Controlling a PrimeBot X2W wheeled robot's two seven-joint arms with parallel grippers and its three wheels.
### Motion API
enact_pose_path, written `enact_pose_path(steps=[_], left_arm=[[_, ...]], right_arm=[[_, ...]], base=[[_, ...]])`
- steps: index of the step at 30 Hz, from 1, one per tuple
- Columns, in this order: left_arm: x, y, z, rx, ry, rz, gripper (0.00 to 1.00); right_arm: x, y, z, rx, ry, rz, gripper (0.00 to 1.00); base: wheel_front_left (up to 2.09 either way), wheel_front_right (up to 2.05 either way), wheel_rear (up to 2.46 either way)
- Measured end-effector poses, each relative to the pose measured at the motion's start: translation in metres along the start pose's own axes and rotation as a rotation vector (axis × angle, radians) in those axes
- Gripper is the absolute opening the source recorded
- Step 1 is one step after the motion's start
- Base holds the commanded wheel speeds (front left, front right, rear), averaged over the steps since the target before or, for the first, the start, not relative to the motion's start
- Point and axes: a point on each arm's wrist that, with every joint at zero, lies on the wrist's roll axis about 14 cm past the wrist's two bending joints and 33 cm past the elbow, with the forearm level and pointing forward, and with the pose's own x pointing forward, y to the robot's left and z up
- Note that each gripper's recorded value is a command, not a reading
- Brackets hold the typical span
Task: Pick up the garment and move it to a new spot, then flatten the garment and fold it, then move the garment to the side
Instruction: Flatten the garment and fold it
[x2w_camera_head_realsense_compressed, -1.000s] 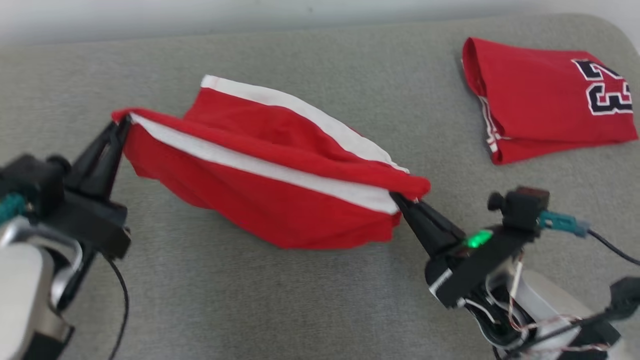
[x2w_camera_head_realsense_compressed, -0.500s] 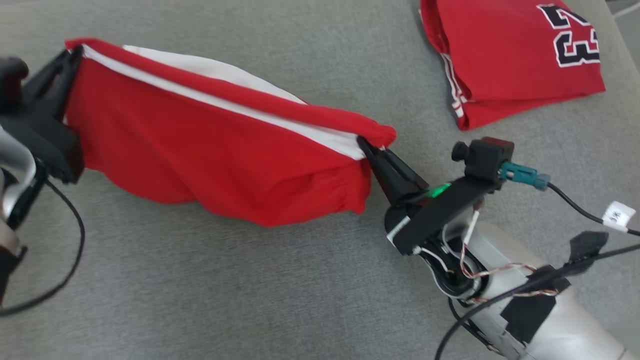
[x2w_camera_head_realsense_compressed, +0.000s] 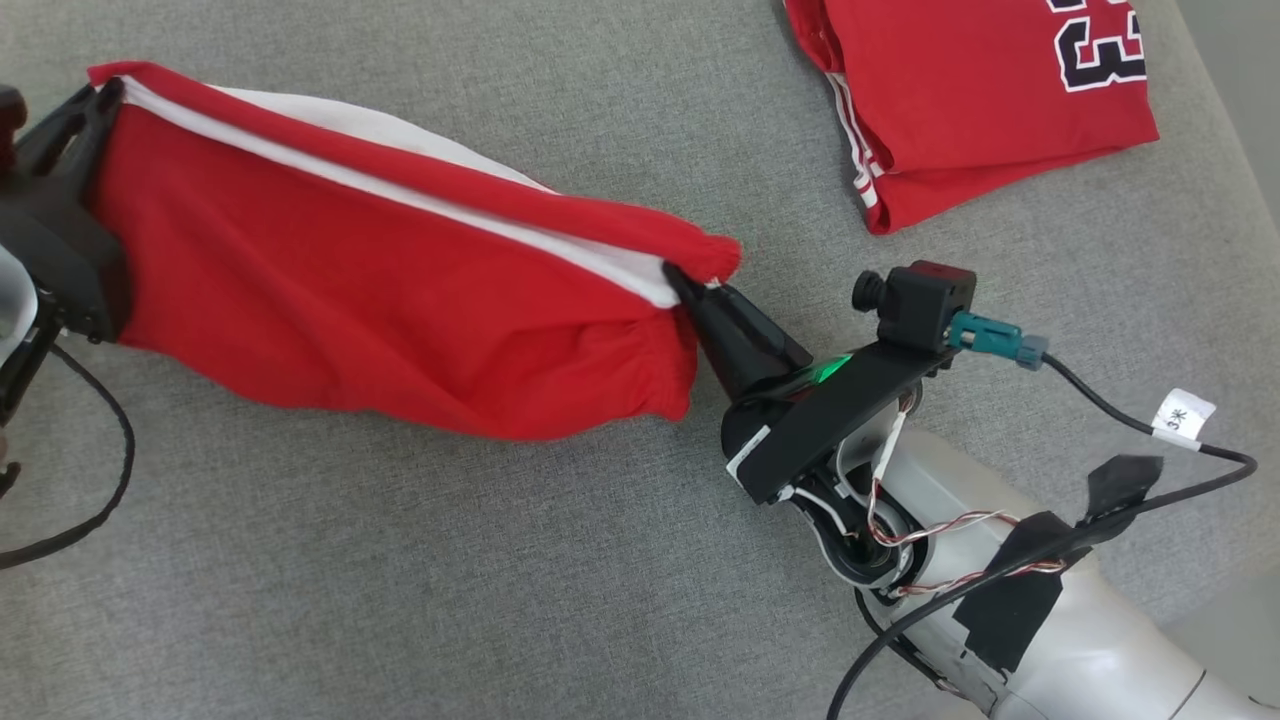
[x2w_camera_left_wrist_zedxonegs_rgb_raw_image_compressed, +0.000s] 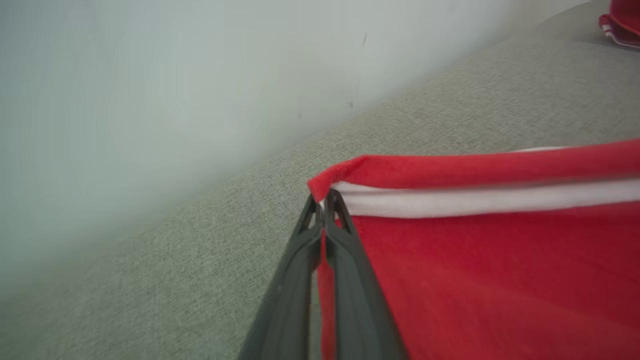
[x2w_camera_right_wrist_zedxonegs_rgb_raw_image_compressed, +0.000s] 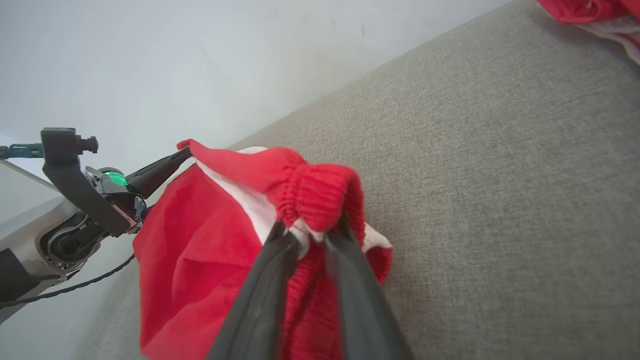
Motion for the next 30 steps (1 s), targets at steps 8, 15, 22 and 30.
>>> enact_pose_path(steps=[8,15,22,30], left_arm=[[-0.011,0.004,0.014,-0.006,-0.066,0.02,1.0],[-0.036,0.013,0.036,-0.007,-0.127,0.061,1.0],[-0.072,0.026,0.069,-0.037,-0.235,0.184,1.0],[-0.119,0.024,0.072,-0.088,-0.295,0.277,1.0]], right_arm=[[-0.009,-0.004,0.009,-0.051,-0.019,-0.01,1.0],[-0.033,-0.007,0.024,-0.116,-0.077,-0.029,1.0],[-0.052,0.007,0.046,-0.222,-0.182,-0.016,1.0],[-0.068,0.032,0.067,-0.324,-0.343,-0.022,1.0]], base=[[0.0,0.0,0.0],[0.0,0.0,0.0],[0.0,0.0,0.0],[0.0,0.0,0.0]])
